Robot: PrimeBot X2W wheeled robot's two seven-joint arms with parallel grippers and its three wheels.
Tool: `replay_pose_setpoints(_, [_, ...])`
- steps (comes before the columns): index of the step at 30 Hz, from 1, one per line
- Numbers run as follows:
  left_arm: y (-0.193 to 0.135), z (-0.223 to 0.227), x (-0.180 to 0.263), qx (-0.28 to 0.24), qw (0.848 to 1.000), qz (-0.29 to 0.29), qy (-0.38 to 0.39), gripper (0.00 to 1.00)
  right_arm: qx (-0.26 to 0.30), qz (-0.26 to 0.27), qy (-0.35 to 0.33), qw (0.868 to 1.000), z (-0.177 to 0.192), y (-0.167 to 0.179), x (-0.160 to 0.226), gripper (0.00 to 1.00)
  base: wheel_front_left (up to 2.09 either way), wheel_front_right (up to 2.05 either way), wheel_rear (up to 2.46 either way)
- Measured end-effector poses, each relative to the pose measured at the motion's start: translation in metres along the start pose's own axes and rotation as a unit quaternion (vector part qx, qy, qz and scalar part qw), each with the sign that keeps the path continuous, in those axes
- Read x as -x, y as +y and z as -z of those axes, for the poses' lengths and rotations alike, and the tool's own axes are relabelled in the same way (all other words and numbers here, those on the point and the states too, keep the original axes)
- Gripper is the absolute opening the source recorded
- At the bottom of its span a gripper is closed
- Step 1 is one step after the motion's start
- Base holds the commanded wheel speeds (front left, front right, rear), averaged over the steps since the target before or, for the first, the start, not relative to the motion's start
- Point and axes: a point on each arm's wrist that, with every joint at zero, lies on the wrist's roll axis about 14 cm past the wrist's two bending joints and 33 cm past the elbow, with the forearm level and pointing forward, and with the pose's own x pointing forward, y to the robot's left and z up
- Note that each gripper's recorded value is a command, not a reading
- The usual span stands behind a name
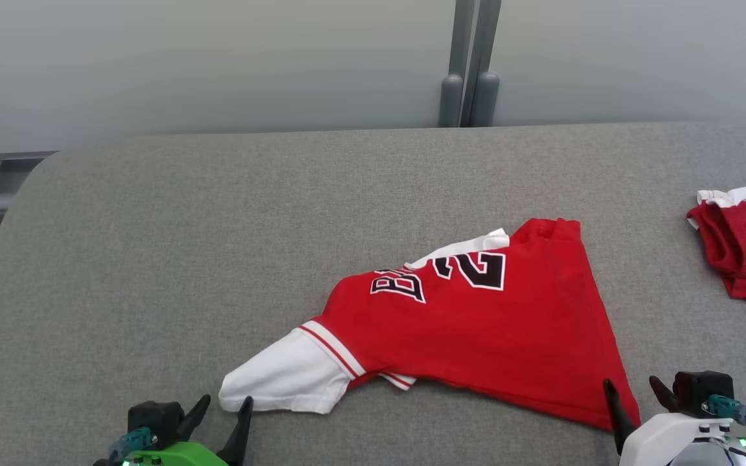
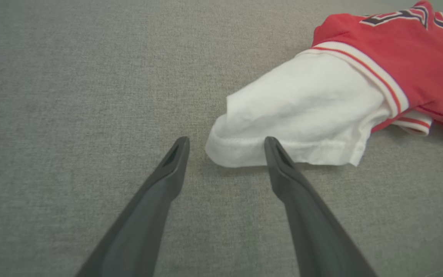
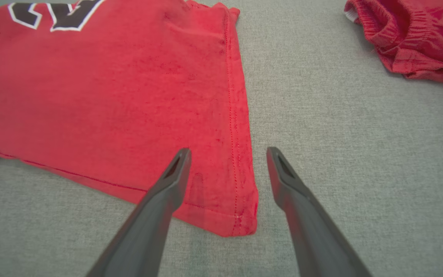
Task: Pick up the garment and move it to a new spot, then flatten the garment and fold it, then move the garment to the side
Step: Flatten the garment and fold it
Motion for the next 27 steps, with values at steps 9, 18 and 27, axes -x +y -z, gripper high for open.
replay_pose_setpoints(9, [0.000, 0.007, -0.013, -0.004, 1.000, 0.009, 0.022, 1.00, -0.013, 0.014, 0.056, 0.998, 0.031, -0.009, -0.003, 1.00, 0.00, 0.00, 0.00])
replay_pose_setpoints(18, [0.000, 0.009, -0.012, -0.001, 1.000, 0.012, 0.021, 1.00, -0.026, 0.012, 0.092, 0.995, 0.047, -0.009, -0.004, 1.00, 0.00, 0.00, 0.00])
replay_pose_setpoints(27, [0.003, 0.010, -0.010, -0.002, 1.000, 0.011, 0.023, 0.91, -0.025, 0.006, 0.117, 0.993, 0.056, -0.005, -0.004, 1.00, 0.00, 0.00, 0.00])
